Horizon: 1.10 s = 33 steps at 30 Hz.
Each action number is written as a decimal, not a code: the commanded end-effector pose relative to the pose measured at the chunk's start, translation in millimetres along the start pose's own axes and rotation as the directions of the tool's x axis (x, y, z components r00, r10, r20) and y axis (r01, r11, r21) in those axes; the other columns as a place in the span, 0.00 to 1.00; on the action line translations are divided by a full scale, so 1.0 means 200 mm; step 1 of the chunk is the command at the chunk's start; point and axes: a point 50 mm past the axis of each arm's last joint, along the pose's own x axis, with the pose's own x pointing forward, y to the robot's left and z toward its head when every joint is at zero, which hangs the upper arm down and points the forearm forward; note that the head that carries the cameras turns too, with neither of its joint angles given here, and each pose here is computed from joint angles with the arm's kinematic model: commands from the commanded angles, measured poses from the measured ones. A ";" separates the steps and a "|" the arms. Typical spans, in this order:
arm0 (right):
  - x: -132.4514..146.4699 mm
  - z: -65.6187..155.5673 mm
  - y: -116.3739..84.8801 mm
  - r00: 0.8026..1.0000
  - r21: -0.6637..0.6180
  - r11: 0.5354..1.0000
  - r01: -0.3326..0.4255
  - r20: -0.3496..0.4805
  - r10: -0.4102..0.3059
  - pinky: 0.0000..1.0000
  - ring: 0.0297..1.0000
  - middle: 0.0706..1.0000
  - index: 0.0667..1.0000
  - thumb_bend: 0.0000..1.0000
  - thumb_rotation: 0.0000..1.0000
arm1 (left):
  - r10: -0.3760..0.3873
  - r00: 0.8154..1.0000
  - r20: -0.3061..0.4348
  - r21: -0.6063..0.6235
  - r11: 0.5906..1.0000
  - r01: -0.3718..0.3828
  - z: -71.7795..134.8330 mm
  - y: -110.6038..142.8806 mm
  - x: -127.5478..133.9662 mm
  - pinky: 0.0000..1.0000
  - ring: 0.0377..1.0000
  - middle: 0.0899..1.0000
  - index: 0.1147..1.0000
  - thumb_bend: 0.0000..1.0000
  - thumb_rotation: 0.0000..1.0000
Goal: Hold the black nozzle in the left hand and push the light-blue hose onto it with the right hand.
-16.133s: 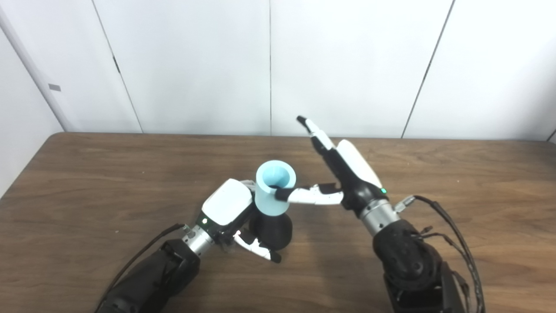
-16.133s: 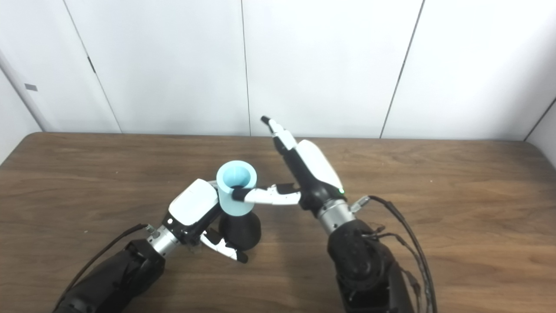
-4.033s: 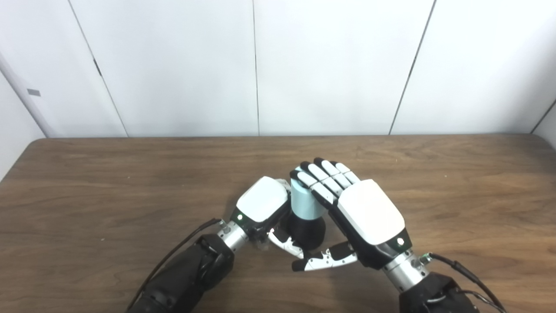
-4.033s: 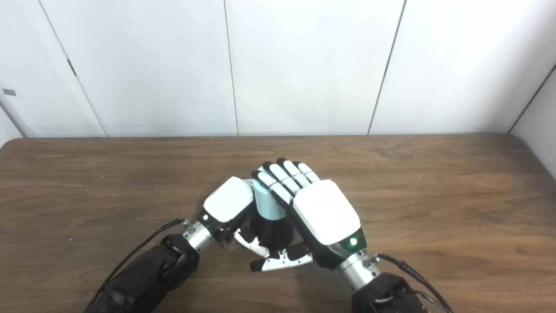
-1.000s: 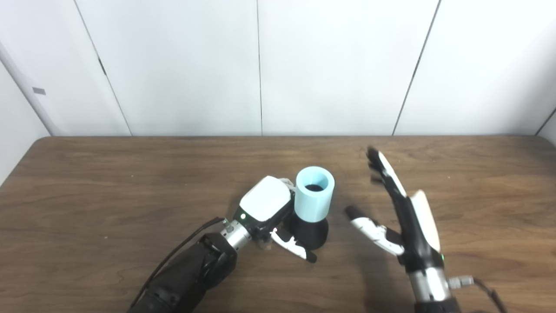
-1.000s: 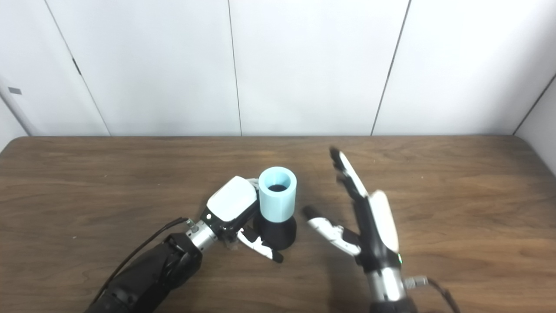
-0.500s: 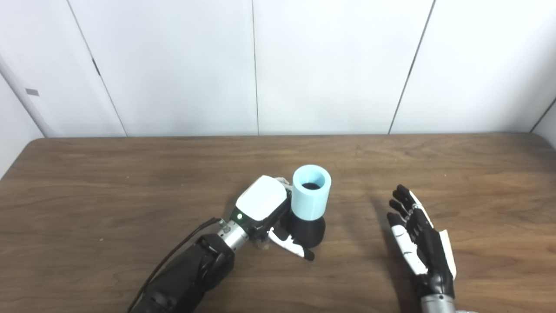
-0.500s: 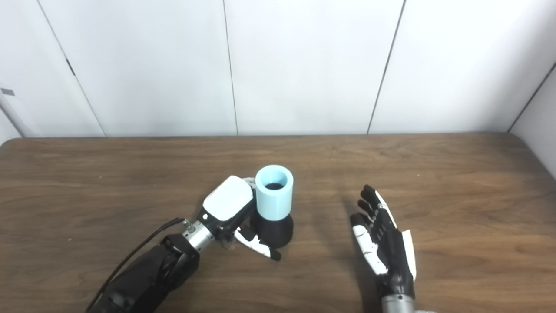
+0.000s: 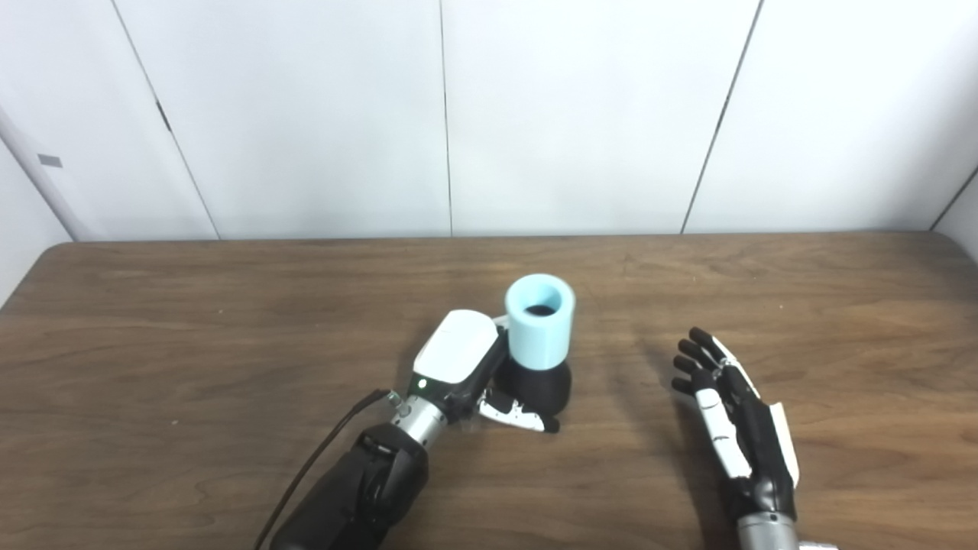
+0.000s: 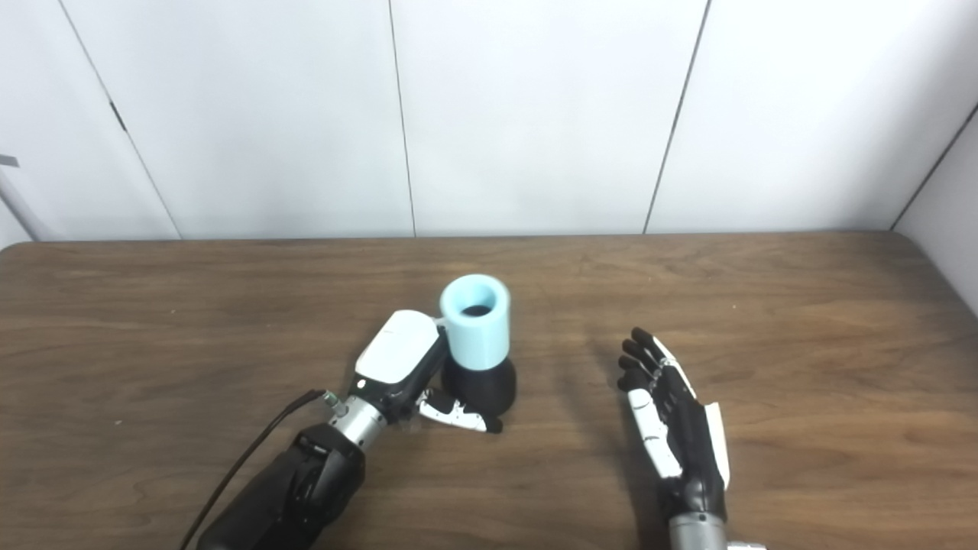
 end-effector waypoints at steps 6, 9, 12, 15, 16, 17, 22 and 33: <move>0.04 0.11 0.05 0.998 0.044 0.999 -0.004 0.067 0.002 0.73 0.78 0.76 0.71 0.21 0.36 | -0.356 0.912 -0.203 -0.330 0.902 0.278 -0.11 -0.43 -0.48 0.67 0.76 0.81 0.84 0.98 0.55; 0.04 0.11 0.05 0.998 0.048 0.999 -0.006 0.062 0.003 0.73 0.78 0.77 0.72 0.20 0.34 | -0.380 0.894 -0.236 -0.409 0.874 0.263 -0.13 -0.43 -0.49 0.78 0.87 0.90 0.96 1.00 0.61; 0.04 0.11 0.05 0.998 0.051 0.999 -0.009 0.057 0.006 0.72 0.78 0.78 0.73 0.19 0.33 | -0.396 0.883 -0.252 -0.466 0.849 0.247 -0.15 -0.42 -0.50 0.84 0.96 0.99 1.00 1.00 0.64; 0.04 0.11 0.06 0.999 0.058 0.998 -0.010 0.053 0.006 0.72 0.78 0.78 0.74 0.19 0.32 | -0.384 0.888 -0.253 -0.497 0.839 0.222 -0.16 -0.41 -0.51 0.95 0.99 1.00 1.00 1.00 0.61; 0.04 0.11 0.06 0.999 0.061 0.998 -0.010 0.053 0.007 0.71 0.78 0.78 0.74 0.19 0.31 | -0.380 0.889 -0.255 -0.503 0.837 0.213 -0.17 -0.40 -0.51 0.96 0.99 1.00 1.00 1.00 0.61; 0.04 0.11 0.07 0.999 0.066 0.998 -0.011 0.052 0.008 0.71 0.78 0.78 0.74 0.19 0.29 | -0.364 0.893 -0.263 -0.535 0.826 0.179 -0.18 -0.38 -0.52 0.96 1.00 1.00 1.00 1.00 0.61; 0.05 0.11 0.08 0.999 0.075 0.997 -0.018 0.049 0.014 0.72 0.78 0.79 0.76 0.18 0.28 | -0.211 0.936 -0.283 -0.607 0.795 -0.005 -0.23 -0.31 -0.60 0.89 0.96 0.99 0.99 1.00 0.73; 0.08 0.09 0.11 0.999 0.066 0.998 -0.004 0.035 0.002 0.73 0.79 0.80 0.78 0.20 0.23 | 0.345 0.828 -0.443 -0.626 0.542 -0.561 -0.20 -0.04 -0.72 0.69 0.73 0.72 0.70 0.34 0.90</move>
